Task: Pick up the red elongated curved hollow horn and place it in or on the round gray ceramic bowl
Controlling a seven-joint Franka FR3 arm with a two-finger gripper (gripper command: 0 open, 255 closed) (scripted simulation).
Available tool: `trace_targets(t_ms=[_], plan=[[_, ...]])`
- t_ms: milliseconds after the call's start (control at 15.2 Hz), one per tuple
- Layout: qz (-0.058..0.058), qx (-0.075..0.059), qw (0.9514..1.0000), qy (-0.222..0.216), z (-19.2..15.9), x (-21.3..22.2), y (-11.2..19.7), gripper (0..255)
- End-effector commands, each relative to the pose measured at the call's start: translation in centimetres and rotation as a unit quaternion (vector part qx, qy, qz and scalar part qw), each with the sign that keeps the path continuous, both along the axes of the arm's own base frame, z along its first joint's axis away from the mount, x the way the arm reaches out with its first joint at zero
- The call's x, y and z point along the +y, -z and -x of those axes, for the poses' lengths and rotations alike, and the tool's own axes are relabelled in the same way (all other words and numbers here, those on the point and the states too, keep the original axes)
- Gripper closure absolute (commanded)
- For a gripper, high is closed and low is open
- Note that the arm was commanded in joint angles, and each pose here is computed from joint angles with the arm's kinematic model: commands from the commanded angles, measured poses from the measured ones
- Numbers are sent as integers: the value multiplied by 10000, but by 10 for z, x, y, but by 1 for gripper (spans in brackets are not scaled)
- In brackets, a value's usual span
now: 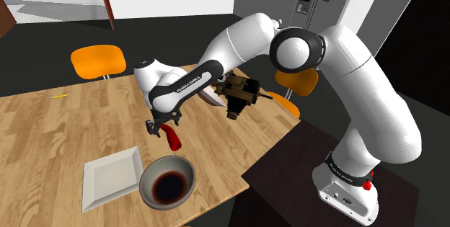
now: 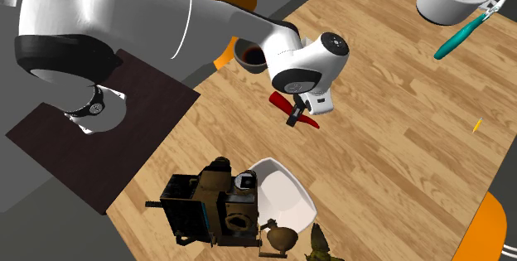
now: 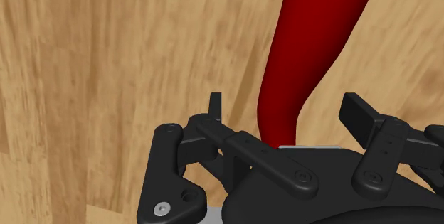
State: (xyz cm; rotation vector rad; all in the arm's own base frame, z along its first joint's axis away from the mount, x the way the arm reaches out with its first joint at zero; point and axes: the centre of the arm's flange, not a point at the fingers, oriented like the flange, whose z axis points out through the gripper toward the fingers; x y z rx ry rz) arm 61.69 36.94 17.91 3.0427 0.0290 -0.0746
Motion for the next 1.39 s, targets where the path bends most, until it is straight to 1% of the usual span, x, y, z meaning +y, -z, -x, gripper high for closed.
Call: trace_targets(t_ms=[0,66,132,726,1320], plan=[[0,0,10000,0,0,0,0,0],[0,0,10000,0,0,0,0,0],[0,0,10000,0,0,0,0,255],[0,0,10000,0,0,0,0,255],[0,0,10000,0,0,0,-47,255]])
